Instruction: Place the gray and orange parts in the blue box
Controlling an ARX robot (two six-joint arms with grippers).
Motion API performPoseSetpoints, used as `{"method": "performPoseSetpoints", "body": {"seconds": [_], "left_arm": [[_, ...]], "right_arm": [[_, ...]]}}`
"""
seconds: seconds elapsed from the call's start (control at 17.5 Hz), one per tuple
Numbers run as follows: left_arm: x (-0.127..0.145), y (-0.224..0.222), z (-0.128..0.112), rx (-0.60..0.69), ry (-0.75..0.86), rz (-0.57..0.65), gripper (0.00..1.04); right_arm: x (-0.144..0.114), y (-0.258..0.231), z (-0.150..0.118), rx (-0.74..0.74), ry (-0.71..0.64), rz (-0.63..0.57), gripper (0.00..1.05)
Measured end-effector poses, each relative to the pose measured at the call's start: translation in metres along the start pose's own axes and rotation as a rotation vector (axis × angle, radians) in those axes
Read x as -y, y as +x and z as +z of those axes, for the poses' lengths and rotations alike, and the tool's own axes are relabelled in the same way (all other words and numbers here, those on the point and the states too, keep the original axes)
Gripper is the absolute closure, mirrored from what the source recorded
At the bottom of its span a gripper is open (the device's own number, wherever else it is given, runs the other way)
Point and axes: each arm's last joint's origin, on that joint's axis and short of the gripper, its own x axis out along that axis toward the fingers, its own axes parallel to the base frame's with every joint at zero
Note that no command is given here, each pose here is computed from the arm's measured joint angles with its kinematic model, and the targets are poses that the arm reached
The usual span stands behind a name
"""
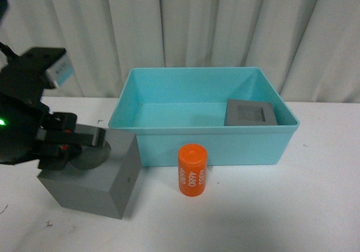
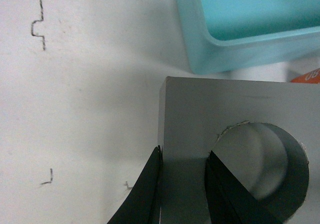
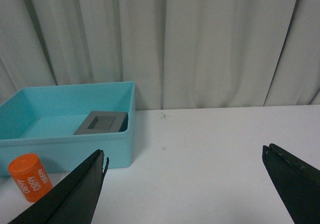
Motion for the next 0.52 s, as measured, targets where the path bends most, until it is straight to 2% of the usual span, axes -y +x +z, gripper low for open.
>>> {"method": "performPoseSetpoints", "body": {"seconds": [0.17,0.29,0.4,0.52], "left_arm": [[-0.001,-0.035,0.018,0.060,0.014,-0.033,0.86],[0.011,-0.058,0.053,0.149,0.033,-0.053,0.86],[0.033,-0.071,0.085,0.206,0.068,-0.076,0.86],[0.067,-0.066,0.112,0.216,0.121,-0.105,0.86]], "right_arm": [[0.000,0.000,0.000,0.000,0.000,0.000,0.06],[0.000,0.000,0.000,0.000,0.000,0.000,0.06],[0.000,0.000,0.000,0.000,0.000,0.000,0.06],[0.000,0.000,0.000,0.000,0.000,0.000,0.06]]}}
